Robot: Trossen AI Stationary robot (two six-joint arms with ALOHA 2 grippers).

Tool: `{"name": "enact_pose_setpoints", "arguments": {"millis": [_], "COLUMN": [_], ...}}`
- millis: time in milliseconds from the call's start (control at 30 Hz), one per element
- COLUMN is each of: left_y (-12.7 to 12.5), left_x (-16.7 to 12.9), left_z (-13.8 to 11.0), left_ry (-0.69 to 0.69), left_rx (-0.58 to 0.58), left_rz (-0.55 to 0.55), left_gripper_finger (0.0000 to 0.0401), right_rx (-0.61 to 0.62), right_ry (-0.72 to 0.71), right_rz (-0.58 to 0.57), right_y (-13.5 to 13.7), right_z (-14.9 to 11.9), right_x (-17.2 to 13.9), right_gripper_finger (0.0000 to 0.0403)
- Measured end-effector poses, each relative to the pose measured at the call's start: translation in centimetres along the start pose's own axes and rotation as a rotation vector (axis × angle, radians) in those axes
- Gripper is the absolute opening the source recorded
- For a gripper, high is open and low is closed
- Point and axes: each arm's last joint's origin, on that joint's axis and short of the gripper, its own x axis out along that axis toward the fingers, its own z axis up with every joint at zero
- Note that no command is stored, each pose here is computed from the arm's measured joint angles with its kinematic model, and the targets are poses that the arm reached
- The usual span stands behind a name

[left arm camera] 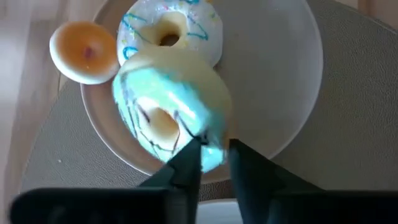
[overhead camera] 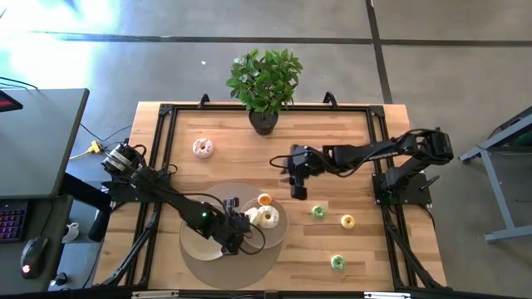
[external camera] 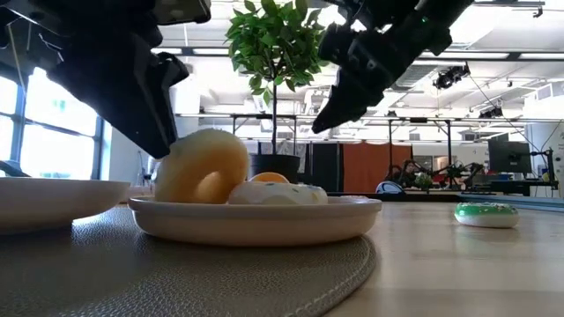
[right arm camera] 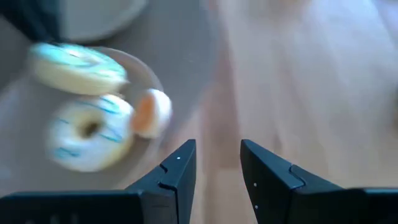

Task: Pick & Place donuts
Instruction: Put the large blue donut on the right white plate, then put the left small pink donut on the left white plate

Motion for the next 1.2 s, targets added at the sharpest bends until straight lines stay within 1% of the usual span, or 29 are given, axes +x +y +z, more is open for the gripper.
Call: {"name": "enact_pose_setpoints", "arguments": {"millis": [133, 200, 300, 367, 433, 500, 567, 700, 800, 833, 933, 1033, 1100, 1200], "left_y": [-0.1, -0.1, -0.1, -0.2, 0.0, 0.4, 1.5, 4.3, 6.3, 6.8, 7.9, 9.6, 10.5, 12.7], "left_x": [0.0, 0.0, -0.4, -1.4, -2.4, -3.5, -4.8, -7.6, -9.8, -10.1, -11.0, -12.2, -12.6, -13.5], "left_z": [0.1, 0.1, 0.6, 1.3, 2.0, 2.5, 2.9, 3.2, 2.8, 2.8, 2.6, 2.0, 1.0, -0.6], "left_ry": [-0.011, -0.013, -0.009, -0.012, -0.011, 0.023, 0.086, 0.222, 0.310, 0.308, 0.293, 0.285, 0.289, 0.291], "left_rx": [0.032, 0.039, 0.057, 0.068, 0.075, 0.077, 0.077, 0.004, -0.047, -0.065, -0.065, -0.078, -0.094, -0.142], "left_rz": [-0.006, -0.011, -0.010, -0.002, 0.050, 0.131, 0.236, 0.469, 0.586, 0.589, 0.546, 0.581, 0.577, 0.614], "left_gripper_finger": [0.0144, 0.0162, 0.0180, 0.0185, 0.0186, 0.0186, 0.0186, 0.0186, 0.0186, 0.0186, 0.0186, 0.0186, 0.0186, 0.0186], "right_rx": [0.000, 0.001, -0.001, -0.002, -0.002, -0.002, -0.002, -0.001, -0.001, -0.001, -0.002, -0.002, -0.002, -0.003], "right_ry": [0.006, 0.006, 0.006, 0.006, 0.006, 0.006, 0.006, 0.006, 0.006, 0.006, -0.001, -0.004, -0.010, -0.017], "right_rz": [0.006, 0.003, 0.004, 0.005, 0.006, 0.006, 0.010, 0.011, 0.007, 0.007, 0.007, 0.006, 0.006, 0.006], "right_y": [0.0, 0.0, 0.0, 0.0, 0.0, 0.0, 0.0, 0.0, 0.0, 0.0, 0.0, 0.0, 0.0, 0.0], "right_z": [-0.3, -0.3, -0.3, -0.3, -0.3, -0.3, -0.3, -0.3, -0.3, -0.3, -0.2, -0.2, -0.1, -0.1], "right_x": [0.1, 0.1, 0.1, 0.1, 0.1, 0.1, 0.1, 0.1, 0.1, 0.1, 0.1, 0.1, 0.1, 0.1], "right_gripper_finger": [0.0122, 0.0122, 0.0122, 0.0122, 0.0122, 0.0122, 0.0122, 0.0122, 0.0122, 0.0122, 0.0122, 0.0122, 0.0122, 0.0122]}}
